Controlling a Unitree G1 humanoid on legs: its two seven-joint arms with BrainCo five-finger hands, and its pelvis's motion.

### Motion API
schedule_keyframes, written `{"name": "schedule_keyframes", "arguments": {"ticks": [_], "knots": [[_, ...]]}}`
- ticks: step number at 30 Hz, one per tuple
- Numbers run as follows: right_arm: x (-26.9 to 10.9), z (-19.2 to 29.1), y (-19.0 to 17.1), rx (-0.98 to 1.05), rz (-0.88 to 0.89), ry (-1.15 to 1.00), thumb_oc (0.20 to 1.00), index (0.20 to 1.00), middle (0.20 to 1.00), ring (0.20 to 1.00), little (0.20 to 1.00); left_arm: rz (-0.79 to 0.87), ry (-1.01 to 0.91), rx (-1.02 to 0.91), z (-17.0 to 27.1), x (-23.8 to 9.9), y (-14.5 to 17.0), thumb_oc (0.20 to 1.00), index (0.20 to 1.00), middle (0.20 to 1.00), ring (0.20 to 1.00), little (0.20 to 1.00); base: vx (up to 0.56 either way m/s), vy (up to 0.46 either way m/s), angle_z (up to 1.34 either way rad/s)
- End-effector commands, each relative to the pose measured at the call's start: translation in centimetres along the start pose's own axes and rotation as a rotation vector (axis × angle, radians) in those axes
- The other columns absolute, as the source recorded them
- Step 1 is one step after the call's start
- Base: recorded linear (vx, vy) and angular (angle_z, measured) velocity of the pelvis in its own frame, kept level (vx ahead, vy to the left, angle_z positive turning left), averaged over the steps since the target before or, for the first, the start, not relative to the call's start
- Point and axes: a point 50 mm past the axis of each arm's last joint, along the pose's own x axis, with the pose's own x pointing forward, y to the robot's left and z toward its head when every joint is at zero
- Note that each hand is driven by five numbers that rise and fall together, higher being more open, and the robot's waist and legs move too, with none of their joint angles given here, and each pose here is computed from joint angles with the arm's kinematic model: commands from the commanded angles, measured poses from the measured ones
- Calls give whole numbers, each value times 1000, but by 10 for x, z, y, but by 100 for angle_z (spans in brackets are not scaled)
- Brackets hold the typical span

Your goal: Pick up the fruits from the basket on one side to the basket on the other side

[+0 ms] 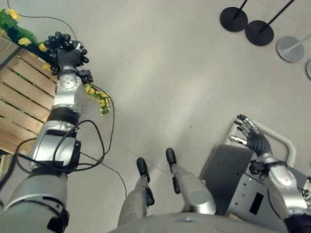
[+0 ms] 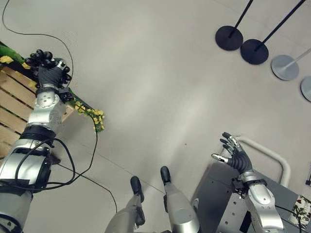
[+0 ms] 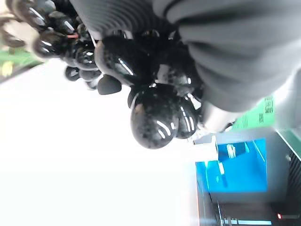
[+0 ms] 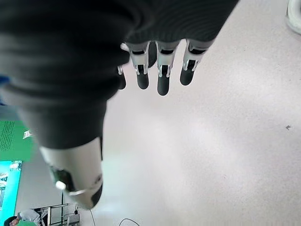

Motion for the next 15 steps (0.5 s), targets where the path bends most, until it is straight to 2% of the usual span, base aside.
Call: {"name": "schedule_keyframes", "arguments": {"ticks": [1, 15], "knots": [[-9, 9, -9, 4, -51, -80, 1000, 1000, 1000, 1000, 1000, 44, -160, -44, 31, 6, 13, 200, 200, 200, 200, 200, 0, 0, 0], [-10, 4, -11, 16, -63, -67, 1000, 1000, 1000, 1000, 1000, 125, -115, -22, 21, 7, 45, 200, 200, 200, 200, 200, -1, 0, 0]]}}
